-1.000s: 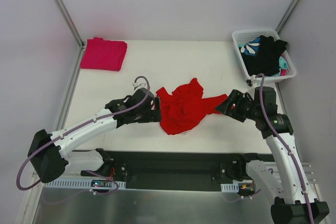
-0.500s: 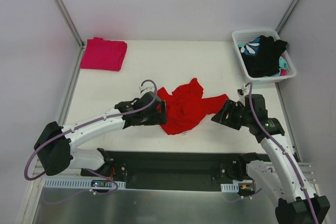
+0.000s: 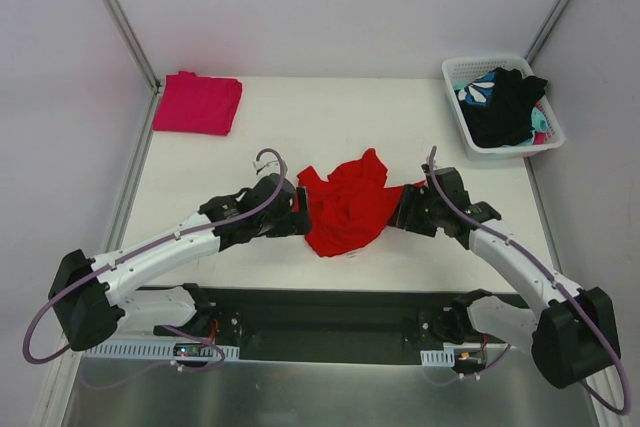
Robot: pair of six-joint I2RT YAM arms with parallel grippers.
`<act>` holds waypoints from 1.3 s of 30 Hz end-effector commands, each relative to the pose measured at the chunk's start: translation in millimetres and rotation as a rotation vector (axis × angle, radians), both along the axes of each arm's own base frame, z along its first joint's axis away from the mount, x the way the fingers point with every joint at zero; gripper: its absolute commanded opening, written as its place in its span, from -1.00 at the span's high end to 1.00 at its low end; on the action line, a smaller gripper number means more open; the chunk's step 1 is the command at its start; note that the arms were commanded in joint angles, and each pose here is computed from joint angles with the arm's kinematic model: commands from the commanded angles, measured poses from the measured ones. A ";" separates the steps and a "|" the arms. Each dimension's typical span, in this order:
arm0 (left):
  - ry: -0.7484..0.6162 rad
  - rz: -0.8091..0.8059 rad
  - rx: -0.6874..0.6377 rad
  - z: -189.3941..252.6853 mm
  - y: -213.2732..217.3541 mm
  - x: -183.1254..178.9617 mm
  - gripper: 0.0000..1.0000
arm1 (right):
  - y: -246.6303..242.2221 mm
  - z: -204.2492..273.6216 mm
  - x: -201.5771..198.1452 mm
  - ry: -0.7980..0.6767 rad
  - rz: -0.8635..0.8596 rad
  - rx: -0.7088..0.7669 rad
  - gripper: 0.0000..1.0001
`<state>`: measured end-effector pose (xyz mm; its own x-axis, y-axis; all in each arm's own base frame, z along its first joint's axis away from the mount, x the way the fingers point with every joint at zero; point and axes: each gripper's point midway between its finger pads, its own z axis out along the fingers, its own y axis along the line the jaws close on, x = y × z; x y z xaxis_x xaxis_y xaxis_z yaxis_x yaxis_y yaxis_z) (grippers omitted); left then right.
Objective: Fold and stack the t-shirts
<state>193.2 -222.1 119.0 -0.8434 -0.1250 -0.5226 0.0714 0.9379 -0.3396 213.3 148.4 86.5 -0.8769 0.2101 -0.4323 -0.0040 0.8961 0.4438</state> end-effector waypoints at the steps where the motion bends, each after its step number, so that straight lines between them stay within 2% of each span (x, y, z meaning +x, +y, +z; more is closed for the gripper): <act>1: -0.048 0.020 0.001 16.3 10.1 0.5 -0.88 | 7.4 18.3 39.1 -0.106 -0.040 0.000 -0.15; 4: -0.055 0.021 0.000 19.9 12.5 -0.4 -0.89 | 11.7 16.5 49.3 -0.116 -0.040 0.001 -0.07; 11: -0.058 0.020 0.003 22.5 17.7 -4.5 -0.89 | 29.5 16.0 69.6 -0.098 -0.019 0.005 -0.07; 16: -0.068 0.029 0.001 24.0 23.8 -6.6 -0.89 | 44.0 9.1 73.4 -0.066 -0.001 0.001 0.06; 21: -0.072 0.035 0.000 25.8 27.1 -8.4 -0.91 | 54.7 4.9 68.2 -0.047 0.025 -0.019 0.05; 28: -0.073 0.033 0.000 26.0 28.9 -9.8 -0.93 | 35.4 32.8 61.0 -0.100 0.014 -0.097 0.03; 34: -0.061 0.021 -0.001 25.8 25.7 -10.6 -0.94 | 7.4 54.9 49.8 -0.167 -0.075 -0.139 -0.05; 39: -0.056 0.020 0.003 24.5 24.6 -10.0 -0.95 | -1.5 35.0 42.1 -0.148 -0.131 -0.140 -0.07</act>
